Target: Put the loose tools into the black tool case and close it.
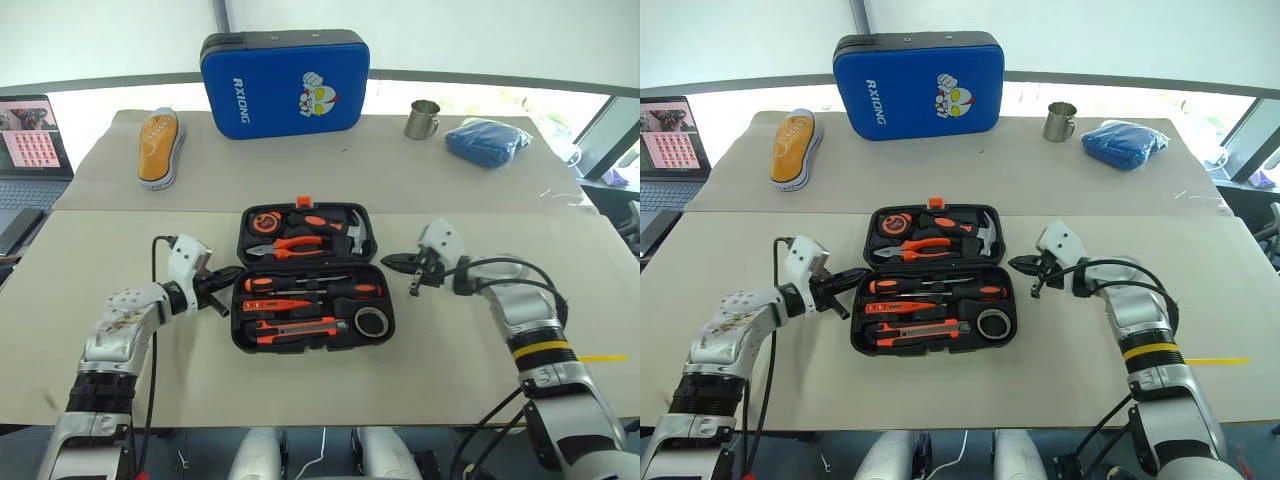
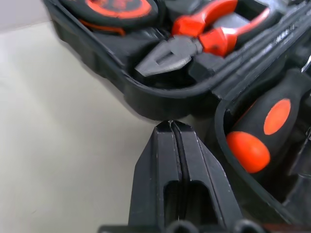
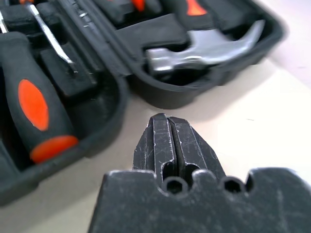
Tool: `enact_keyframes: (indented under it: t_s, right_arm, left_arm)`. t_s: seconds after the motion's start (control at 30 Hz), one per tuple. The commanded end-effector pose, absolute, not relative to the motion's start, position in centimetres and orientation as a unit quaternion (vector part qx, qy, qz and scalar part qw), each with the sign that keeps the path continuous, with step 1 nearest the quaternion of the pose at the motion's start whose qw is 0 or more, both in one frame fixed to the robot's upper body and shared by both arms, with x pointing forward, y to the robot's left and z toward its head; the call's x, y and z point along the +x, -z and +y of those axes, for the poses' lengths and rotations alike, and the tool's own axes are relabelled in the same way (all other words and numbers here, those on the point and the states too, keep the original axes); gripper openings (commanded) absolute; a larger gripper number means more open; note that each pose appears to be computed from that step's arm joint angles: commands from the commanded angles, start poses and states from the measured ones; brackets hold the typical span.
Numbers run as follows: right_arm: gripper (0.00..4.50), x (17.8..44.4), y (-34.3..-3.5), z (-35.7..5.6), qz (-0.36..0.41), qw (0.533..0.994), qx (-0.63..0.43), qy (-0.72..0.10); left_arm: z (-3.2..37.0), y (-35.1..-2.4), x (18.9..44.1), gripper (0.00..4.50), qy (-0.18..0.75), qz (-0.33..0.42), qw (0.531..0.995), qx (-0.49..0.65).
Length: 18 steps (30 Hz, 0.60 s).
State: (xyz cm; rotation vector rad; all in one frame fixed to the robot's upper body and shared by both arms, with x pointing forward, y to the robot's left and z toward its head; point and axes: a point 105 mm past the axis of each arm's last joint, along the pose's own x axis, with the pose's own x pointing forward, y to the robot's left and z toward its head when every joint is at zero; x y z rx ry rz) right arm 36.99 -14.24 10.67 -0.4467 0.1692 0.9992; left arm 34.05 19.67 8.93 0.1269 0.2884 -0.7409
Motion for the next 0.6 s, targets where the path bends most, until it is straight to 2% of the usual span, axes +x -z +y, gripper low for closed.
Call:
enact_keyframes:
  t_s: [0.03, 0.13, 0.43, 0.6]
  right_arm:
    - [0.00, 35.5, -11.2, -12.9, 0.077, 0.821, -0.211, -0.526]
    - [0.00, 34.1, -11.1, -12.6, 0.100, 0.807, -0.198, -0.548]
    - [0.00, 30.0, -10.6, -13.8, 0.150, 0.810, -0.172, -0.539]
    - [0.00, 29.9, -10.5, -15.3, 0.142, 0.835, -0.180, -0.501]
  left_arm:
    - [17.5, -9.3, 33.6, 0.04, 0.423, 0.131, 0.894, 0.076]
    - [16.8, -9.2, 33.0, 0.04, 0.459, 0.132, 0.874, 0.084]
    - [17.1, -8.5, 31.0, 0.04, 0.482, 0.164, 0.857, 0.079]
    - [18.2, -8.6, 30.7, 0.04, 0.459, 0.172, 0.870, 0.055]
